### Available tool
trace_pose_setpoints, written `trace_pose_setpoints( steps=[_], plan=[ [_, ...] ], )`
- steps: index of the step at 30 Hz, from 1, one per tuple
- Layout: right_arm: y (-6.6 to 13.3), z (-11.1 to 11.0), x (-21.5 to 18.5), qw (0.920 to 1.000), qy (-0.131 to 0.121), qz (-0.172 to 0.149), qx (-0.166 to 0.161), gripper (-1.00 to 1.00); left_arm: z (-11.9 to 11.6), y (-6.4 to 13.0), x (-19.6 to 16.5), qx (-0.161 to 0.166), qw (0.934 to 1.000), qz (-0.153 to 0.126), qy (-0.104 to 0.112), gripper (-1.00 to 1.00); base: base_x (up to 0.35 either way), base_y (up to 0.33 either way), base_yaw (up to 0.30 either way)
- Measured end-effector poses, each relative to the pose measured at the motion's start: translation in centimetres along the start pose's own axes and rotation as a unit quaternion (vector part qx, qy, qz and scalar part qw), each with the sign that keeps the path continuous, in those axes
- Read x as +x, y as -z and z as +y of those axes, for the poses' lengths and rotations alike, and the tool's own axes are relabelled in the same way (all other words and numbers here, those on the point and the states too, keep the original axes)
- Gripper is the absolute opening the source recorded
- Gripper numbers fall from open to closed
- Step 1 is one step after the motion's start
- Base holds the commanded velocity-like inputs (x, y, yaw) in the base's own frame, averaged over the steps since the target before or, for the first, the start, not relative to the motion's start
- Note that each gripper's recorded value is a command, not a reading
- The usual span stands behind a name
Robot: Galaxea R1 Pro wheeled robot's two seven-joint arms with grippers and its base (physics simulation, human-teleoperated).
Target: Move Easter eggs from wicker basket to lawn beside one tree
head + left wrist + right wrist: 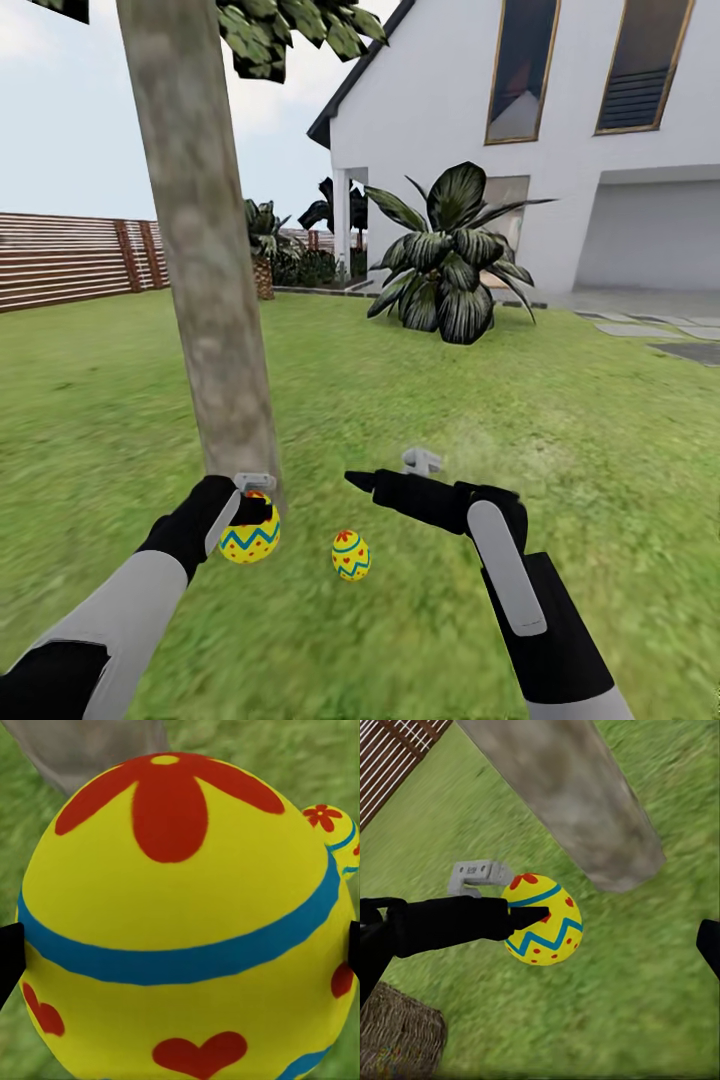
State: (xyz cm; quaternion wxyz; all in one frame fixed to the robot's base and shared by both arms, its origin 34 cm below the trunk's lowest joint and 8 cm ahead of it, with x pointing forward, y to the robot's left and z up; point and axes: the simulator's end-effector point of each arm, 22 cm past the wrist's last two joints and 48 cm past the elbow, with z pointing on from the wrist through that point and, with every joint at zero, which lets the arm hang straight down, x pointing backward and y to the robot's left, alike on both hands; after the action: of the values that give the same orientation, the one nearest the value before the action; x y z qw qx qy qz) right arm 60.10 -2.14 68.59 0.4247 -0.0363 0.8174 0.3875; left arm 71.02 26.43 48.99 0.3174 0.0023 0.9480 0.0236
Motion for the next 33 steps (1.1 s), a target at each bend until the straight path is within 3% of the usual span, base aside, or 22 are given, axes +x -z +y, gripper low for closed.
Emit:
trace_pose_setpoints(
  steps=[6,9,23,33],
  plan=[
    [-0.7,-0.8,0.8,0.9999,-0.010,0.011,0.000,1.00,0.0,-1.3,1.0,0.000,0.9999,0.011,0.000,-1.00,0.000,0.000,0.000],
    [-1.1,-1.3,1.2,0.9998,-0.014,0.015,0.001,1.00,0.0,-1.9,0.9,0.000,1.0000,0.003,0.000,-1.00,0.000,0.000,-0.109],
    [-2.5,-3.1,2.6,0.9990,-0.030,0.031,0.005,1.00,-0.2,-4.3,2.7,0.000,0.9998,0.020,-0.001,-1.00,0.000,0.000,-0.245],
    [-2.4,-3.0,2.6,0.9991,-0.030,0.031,0.004,1.00,-0.2,-4.2,2.5,0.000,0.9998,0.018,0.000,-1.00,0.007,0.003,-0.053]
  ],
)
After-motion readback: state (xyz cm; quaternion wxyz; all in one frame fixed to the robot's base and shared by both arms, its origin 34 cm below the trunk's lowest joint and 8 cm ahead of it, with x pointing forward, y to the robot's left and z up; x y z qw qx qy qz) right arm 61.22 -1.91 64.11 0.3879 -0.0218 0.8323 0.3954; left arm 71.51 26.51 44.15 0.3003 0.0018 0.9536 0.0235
